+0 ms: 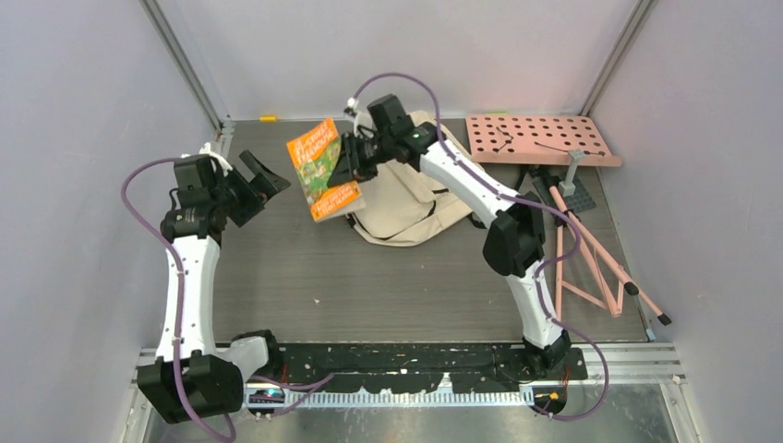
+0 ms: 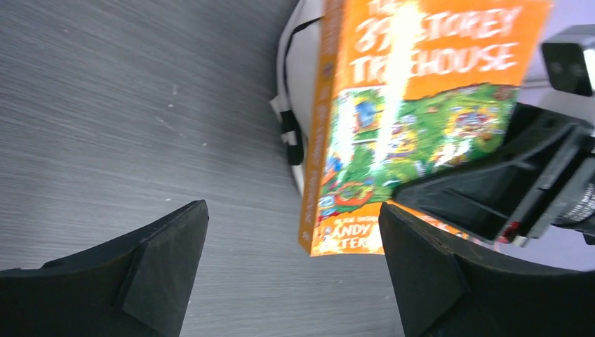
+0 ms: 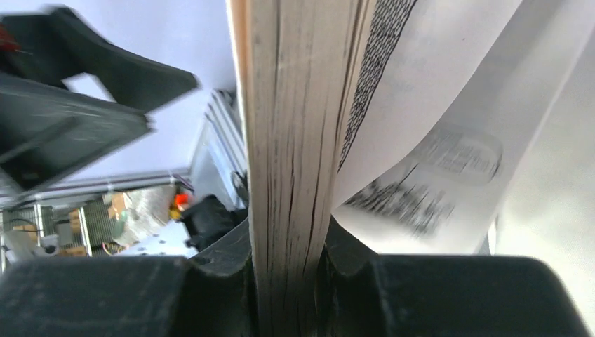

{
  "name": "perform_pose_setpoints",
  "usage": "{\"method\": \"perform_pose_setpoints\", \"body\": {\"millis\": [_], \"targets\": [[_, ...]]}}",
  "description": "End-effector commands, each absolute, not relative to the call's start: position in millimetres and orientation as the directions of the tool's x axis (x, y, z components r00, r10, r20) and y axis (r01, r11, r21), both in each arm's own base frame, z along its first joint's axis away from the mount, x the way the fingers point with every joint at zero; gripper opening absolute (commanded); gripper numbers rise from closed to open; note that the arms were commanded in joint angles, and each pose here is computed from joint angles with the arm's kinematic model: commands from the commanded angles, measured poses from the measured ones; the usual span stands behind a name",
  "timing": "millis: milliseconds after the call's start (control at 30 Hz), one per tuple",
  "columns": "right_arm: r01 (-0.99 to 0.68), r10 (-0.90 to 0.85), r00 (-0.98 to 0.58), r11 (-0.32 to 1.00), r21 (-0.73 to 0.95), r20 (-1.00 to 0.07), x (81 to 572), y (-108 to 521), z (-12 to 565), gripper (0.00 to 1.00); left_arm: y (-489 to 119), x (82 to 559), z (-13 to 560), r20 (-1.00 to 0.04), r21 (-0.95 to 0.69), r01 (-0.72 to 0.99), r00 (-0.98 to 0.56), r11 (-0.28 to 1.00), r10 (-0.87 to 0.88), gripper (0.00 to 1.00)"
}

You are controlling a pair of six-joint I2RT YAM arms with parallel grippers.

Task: Pack the student bag
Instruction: Pick up the book from the center of the board.

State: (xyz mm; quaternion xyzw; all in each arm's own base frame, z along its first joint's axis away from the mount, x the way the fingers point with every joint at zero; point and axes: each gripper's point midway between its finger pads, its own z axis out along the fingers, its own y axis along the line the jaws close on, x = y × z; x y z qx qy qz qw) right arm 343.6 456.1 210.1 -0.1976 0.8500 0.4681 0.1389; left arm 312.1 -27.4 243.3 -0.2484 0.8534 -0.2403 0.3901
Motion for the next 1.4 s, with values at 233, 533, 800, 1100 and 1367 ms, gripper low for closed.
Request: {"method": "perform_pose_setpoints", "body": {"millis": [233,533,800,1100,1367], "targets": [[-0.686,-0.004,-0.725,0.094,0.722,-0.689,328.0,447.4,411.3,0.01,-80.3,338.0,334.1,-0.456,-0.877,0.131,-0.528,0.462,-0.716,1.00],[-0.685,-0.042,-0.728,0.040,0.727,-0.684,314.5,440.5,414.7,0.04,-92.2,352.0,353.4,-0.463,-0.885,0.251,-0.567,0.393,-0.681,0.99],[-0.650,-0.102,-0.757,0.023,0.759,-0.645,308.0,441.3,403.6,0.05,-98.9,356.7,349.7,-0.434,-0.900,0.264,-0.608,0.346,-0.664,0.47],[-0.672,-0.021,-0.723,0.250,0.697,-0.690,340.1,404.7,400.5,0.36,-84.1,354.5,314.2,-0.442,-0.866,0.099,-0.612,0.491,-0.656,0.00],[-0.670,0.108,-0.650,0.383,0.635,-0.752,368.0,352.5,414.8,0.63,-74.0,352.1,283.2,-0.389,-0.851,-0.043,-0.618,0.523,-0.683,0.00]]}}
